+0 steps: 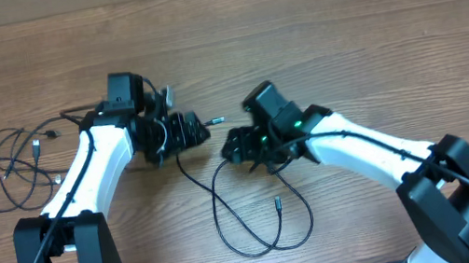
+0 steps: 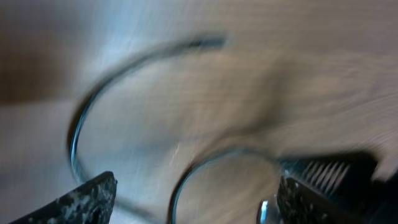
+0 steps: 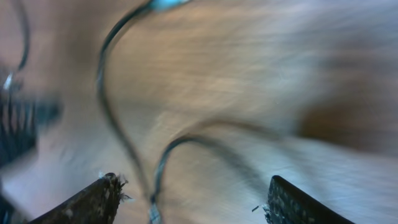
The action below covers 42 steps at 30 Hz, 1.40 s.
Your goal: Untangle cables
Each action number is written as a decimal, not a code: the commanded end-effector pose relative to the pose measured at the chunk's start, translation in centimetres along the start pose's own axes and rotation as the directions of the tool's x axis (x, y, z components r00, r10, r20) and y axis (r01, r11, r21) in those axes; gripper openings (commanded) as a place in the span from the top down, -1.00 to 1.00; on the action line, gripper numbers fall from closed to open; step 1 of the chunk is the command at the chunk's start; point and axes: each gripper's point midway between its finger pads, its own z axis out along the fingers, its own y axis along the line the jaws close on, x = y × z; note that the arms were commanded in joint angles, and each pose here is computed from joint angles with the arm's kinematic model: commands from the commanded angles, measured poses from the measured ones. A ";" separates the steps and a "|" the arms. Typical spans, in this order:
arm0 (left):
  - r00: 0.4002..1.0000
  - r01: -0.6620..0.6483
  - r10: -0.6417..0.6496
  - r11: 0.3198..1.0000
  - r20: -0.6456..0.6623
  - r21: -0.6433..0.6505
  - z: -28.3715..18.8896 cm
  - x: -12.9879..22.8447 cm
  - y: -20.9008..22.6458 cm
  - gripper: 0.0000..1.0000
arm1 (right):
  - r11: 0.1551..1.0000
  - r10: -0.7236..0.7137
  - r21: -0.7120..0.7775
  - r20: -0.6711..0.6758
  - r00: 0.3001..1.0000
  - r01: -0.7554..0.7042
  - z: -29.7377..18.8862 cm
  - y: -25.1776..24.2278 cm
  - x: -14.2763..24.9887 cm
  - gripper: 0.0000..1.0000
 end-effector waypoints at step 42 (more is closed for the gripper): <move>0.922 0.237 -0.313 0.921 -0.226 -0.310 1.3 10.0 2.9 0.37 | 0.934 0.236 0.232 0.166 0.958 -0.270 -4.5 -11.0 -5.5 -0.99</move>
